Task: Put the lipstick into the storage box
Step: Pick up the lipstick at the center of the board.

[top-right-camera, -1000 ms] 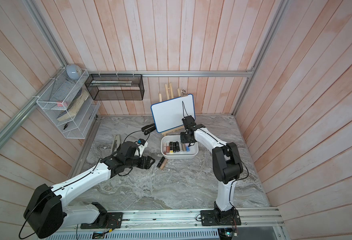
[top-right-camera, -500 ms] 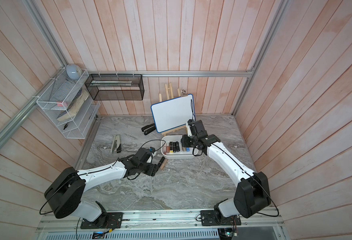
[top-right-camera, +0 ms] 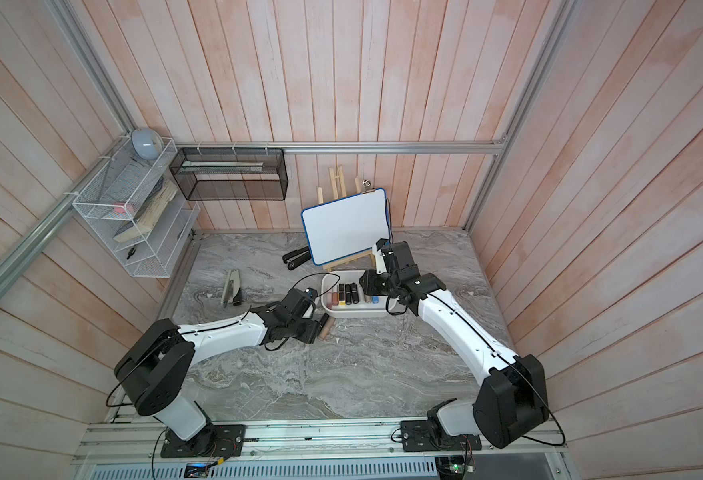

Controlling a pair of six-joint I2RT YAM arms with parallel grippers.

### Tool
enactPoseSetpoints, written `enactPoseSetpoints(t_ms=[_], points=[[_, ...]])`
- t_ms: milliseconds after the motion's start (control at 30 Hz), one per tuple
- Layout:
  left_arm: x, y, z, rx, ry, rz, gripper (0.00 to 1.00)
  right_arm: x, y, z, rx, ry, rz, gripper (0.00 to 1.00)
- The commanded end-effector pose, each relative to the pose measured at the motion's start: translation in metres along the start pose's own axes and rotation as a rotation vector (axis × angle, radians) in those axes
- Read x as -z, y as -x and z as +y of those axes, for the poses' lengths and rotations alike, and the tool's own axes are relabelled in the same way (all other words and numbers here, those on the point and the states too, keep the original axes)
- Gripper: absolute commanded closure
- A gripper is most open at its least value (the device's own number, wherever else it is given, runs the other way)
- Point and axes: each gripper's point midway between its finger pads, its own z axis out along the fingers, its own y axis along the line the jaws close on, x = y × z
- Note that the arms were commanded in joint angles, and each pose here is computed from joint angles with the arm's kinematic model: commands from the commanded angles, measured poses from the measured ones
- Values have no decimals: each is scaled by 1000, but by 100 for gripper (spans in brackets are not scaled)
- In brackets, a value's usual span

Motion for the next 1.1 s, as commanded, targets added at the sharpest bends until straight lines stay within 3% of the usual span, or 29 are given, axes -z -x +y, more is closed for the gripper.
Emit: enactPoseSetpoints(t_ms=[0, 1067], points=[[-3, 10, 1, -25, 16, -9, 37, 3, 1, 5, -4, 25, -9, 61], [-25, 0, 2, -48, 36, 65, 46, 7, 1, 8, -3, 45, -23, 62]])
